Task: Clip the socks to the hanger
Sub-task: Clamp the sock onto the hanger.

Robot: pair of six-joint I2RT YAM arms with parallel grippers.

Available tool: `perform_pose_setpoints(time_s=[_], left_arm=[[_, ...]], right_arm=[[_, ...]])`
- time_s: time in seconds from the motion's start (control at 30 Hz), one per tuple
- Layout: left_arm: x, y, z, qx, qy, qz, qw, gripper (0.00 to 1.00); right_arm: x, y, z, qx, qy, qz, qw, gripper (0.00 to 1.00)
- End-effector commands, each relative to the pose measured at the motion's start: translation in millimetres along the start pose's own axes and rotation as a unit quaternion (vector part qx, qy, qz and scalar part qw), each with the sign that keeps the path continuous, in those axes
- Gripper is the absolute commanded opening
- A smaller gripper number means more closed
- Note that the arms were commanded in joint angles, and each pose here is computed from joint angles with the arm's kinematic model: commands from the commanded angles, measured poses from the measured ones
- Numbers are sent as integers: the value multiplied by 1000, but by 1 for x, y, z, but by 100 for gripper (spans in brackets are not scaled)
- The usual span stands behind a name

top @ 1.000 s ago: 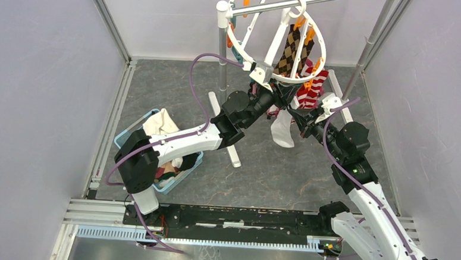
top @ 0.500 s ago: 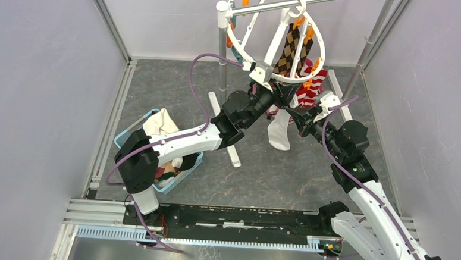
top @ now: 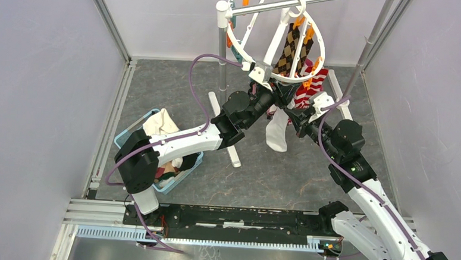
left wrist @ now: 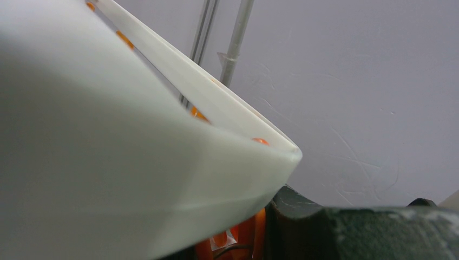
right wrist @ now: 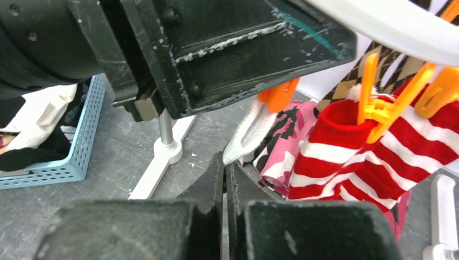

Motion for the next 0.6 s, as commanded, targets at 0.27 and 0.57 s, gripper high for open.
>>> perform_pose_setpoints(time_s=[0.27,0.57], left_arm=[[37,1,-1,23,-21,-46,998,2],[37,2,3,37,-22,-44,998,2]], right_arm=[[14,-7,-13,-48,-12,-10,999,0],[17,-7,-15,-56,-14,-1,998,0]])
Point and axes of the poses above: each gripper's point midway between its finger pads, its own y axis out along the fingers, its own z axis along the line the jaws close on, x = y × z, the point moved 4 cm from there along -y, back along the fingers, and after that the axes turned 1 degree about -y, right-handed, at the moved point
